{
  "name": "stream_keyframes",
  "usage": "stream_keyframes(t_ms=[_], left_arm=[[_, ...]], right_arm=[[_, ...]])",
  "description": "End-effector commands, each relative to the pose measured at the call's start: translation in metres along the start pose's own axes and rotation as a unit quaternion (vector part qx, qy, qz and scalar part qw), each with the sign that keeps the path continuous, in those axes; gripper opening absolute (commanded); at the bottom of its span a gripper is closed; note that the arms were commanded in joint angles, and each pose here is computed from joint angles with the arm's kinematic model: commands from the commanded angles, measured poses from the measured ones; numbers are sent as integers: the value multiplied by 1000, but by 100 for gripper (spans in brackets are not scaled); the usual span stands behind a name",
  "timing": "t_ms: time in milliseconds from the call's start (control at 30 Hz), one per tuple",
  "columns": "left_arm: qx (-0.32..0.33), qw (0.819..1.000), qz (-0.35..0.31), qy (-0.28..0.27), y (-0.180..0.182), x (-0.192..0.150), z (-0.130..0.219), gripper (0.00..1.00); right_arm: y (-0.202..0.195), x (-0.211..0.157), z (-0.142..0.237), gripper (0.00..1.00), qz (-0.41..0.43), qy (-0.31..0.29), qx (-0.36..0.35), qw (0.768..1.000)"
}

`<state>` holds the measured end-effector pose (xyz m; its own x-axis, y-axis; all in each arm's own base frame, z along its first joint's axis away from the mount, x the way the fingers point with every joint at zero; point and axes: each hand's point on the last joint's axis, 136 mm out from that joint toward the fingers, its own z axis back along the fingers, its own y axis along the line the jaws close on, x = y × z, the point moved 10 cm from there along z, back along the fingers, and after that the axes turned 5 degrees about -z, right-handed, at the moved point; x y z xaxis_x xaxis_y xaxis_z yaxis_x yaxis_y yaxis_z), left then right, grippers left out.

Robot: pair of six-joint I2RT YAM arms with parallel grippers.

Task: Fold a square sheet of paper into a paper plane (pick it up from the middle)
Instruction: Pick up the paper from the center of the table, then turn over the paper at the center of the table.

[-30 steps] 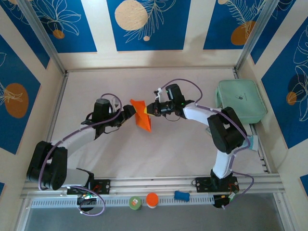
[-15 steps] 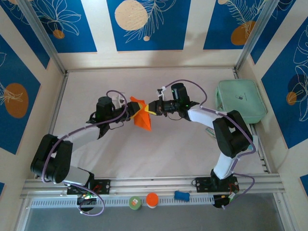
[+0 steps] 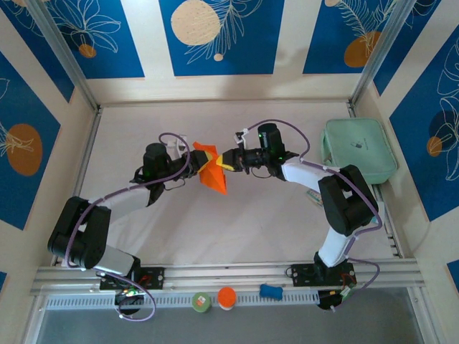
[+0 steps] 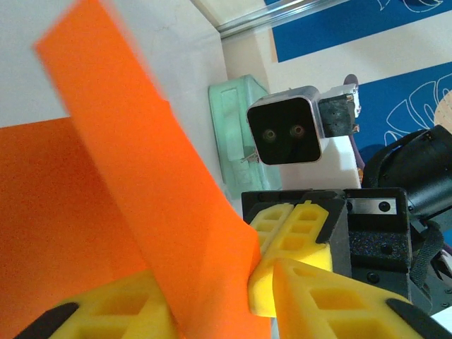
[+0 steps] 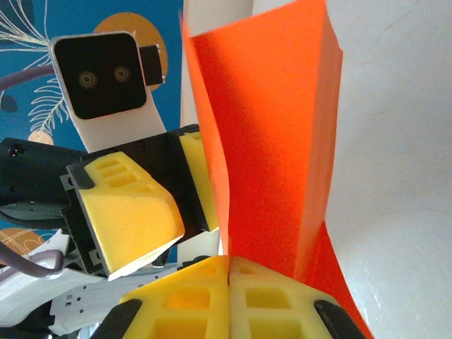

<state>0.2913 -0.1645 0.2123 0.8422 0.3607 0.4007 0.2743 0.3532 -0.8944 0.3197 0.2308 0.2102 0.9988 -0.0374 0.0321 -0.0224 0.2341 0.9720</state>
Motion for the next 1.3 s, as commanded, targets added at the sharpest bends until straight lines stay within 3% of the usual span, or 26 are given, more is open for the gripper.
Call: stream_keyframes(t_ms=[0, 300, 500, 600, 700, 767, 967, 1067, 1167, 1267], left_arm=[[-18, 1000, -18, -5, -7, 3, -3, 32], [-17, 1000, -22, -3, -6, 5, -6, 17], [7, 999, -43, -1, -8, 8, -4, 9], [75, 995, -62, 17, -6, 6, 1, 9], [190, 975, -102, 45, -4, 7, 12, 8], [274, 950, -135, 66, -5, 9, 20, 9], [466, 846, -226, 127, -10, 18, 25, 8], [547, 779, -272, 137, -14, 23, 18, 6], [627, 694, -328, 133, -19, 29, 7, 5], [672, 629, -365, 140, -17, 33, -8, 5]], right_arm=[[4, -2, 6, 6, -8, 11, 17, 1000], [2, 0, 10, 11, -9, 11, 13, 1000], [-1, -1, 28, 33, -1, -39, -46, 998], [-2, -4, 45, 45, 11, -93, -114, 989], [-4, -8, 63, 54, 22, -145, -176, 973], [-5, -10, 74, 57, 29, -174, -206, 962], [2, -20, 92, 58, 70, -202, -256, 943], [3, -24, 99, 59, 77, -221, -273, 933], [4, -27, 103, 58, 80, -233, -283, 927], [5, -28, 109, 58, 78, -250, -304, 916]])
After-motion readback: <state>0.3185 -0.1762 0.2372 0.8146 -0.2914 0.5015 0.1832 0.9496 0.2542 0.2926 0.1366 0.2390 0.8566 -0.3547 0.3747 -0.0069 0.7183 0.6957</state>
